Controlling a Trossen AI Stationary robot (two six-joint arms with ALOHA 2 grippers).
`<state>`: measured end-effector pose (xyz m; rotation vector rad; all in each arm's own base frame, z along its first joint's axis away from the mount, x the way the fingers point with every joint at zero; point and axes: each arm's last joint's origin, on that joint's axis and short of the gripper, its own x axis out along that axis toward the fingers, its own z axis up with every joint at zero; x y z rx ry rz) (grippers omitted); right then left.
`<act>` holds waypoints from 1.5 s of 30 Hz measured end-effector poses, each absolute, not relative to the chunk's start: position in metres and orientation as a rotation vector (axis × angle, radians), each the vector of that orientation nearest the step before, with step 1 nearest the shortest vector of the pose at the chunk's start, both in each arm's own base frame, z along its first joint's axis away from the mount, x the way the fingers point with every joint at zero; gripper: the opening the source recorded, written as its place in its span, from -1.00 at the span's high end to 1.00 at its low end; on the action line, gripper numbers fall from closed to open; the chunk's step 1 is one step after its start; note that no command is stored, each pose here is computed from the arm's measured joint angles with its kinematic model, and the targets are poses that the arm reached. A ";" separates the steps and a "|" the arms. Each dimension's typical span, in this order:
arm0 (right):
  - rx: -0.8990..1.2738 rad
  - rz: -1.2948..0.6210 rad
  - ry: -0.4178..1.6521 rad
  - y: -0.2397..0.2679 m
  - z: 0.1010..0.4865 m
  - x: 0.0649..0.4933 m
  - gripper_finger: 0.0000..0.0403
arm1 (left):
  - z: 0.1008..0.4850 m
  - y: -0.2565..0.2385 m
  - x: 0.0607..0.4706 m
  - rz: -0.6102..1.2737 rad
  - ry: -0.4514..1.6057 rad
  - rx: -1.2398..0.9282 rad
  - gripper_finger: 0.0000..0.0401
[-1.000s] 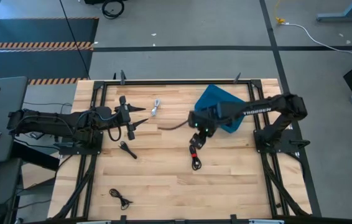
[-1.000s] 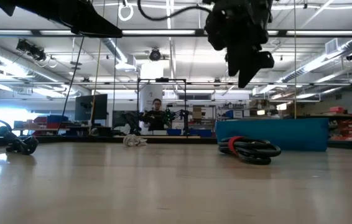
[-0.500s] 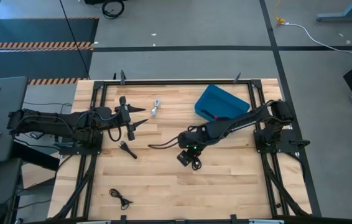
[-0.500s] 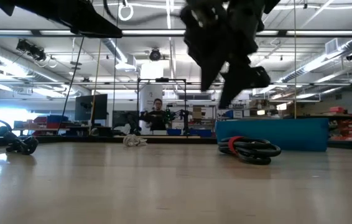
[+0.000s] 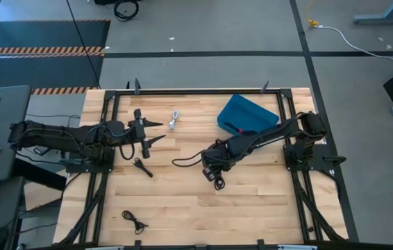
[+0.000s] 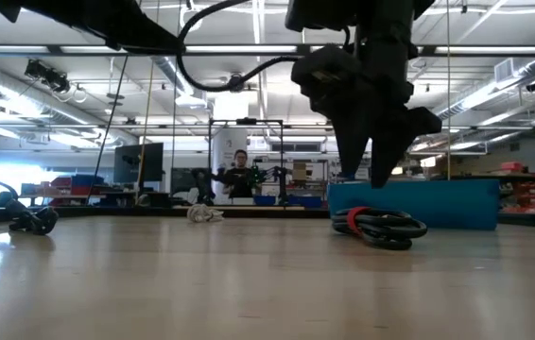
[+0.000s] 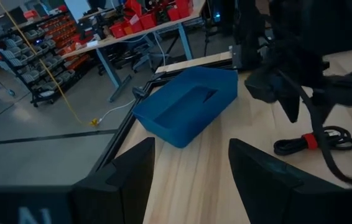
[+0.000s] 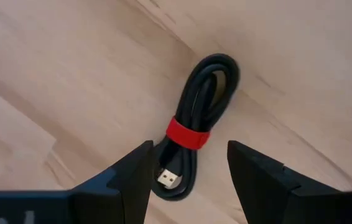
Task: Pick and place USB-C Cables
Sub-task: Put the black USB cable into the blue bin
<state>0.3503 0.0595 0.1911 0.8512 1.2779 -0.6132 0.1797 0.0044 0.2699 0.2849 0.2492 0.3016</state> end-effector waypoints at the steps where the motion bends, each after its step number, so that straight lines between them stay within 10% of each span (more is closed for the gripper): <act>1: 0.846 -0.620 1.289 0.061 0.188 0.350 -0.04 | 0.270 0.004 0.180 0.301 0.250 0.285 -0.06; 20: 0.770 -0.582 1.356 0.068 0.147 0.364 0.01 | 0.269 0.004 0.179 0.302 0.255 0.284 -0.06; 32: 0.695 -0.500 1.375 0.064 0.152 0.363 0.75 | 0.269 0.004 0.179 0.301 0.255 0.285 -0.06; 45: 0.349 -0.646 1.429 0.009 0.261 0.329 0.75 | 0.269 0.004 0.180 0.302 0.255 0.286 -0.06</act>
